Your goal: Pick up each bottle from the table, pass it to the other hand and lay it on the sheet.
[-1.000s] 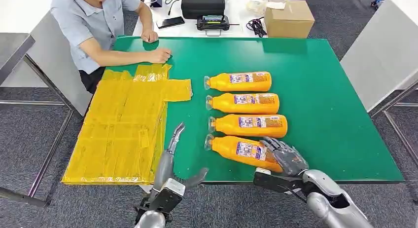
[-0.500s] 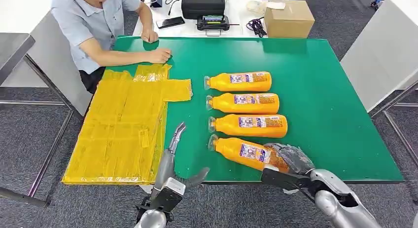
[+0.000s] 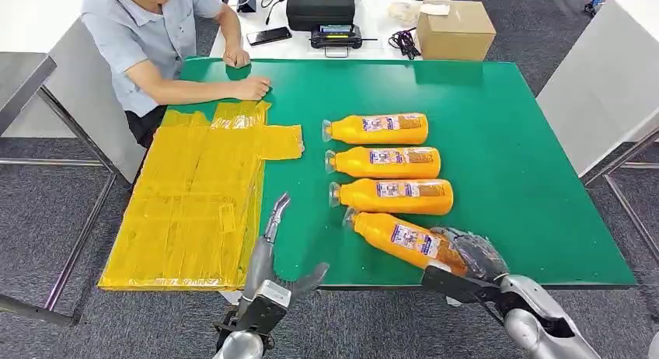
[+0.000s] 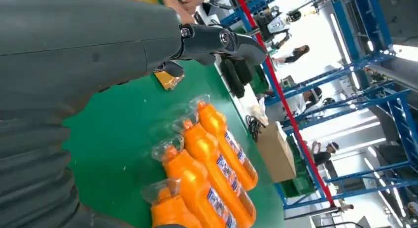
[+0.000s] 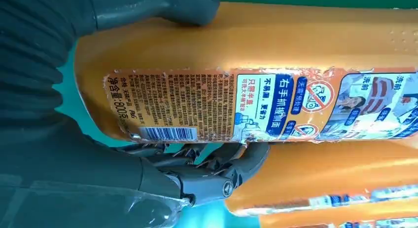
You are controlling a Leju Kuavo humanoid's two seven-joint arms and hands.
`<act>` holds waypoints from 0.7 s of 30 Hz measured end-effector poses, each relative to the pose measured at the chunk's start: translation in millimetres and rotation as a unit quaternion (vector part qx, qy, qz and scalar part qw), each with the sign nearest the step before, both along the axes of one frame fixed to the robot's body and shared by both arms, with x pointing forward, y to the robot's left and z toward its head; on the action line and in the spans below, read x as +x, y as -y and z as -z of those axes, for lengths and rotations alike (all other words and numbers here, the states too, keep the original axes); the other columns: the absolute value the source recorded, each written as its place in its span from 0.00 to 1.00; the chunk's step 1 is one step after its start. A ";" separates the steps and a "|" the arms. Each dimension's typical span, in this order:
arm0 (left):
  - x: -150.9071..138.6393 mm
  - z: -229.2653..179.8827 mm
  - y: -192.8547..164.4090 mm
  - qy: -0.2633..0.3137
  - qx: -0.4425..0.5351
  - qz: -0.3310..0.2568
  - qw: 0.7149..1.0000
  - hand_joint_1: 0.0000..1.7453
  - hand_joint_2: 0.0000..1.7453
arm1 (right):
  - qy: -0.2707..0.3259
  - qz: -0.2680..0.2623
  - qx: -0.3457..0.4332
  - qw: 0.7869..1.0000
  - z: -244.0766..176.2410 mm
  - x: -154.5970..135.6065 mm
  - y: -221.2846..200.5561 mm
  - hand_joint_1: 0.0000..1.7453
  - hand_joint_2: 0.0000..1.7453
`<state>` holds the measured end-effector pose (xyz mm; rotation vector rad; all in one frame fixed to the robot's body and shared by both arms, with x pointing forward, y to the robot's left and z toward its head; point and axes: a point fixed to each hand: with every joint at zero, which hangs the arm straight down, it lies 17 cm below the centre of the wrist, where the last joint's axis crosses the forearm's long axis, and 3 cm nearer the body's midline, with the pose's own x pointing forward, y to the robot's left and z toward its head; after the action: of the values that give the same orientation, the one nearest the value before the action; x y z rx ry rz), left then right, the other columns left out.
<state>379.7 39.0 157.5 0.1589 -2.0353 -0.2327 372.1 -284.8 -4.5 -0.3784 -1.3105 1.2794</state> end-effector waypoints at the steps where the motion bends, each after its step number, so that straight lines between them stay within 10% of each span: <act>1: -0.2 0.2 0.3 0.000 0.000 0.000 1.000 0.00 1.00 | -0.001 0.002 0.002 1.000 0.3 -0.4 0.6 1.00 1.00; 21: -0.3 -8.9 -15.8 0.001 -0.101 -0.017 0.995 0.00 1.00 | -0.005 0.006 0.175 0.985 -19.0 -13.0 -36.9 1.00 1.00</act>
<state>379.3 54.8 166.5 0.0661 -2.0431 -0.0040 359.2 -247.9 14.5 -0.1310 -1.4884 1.0141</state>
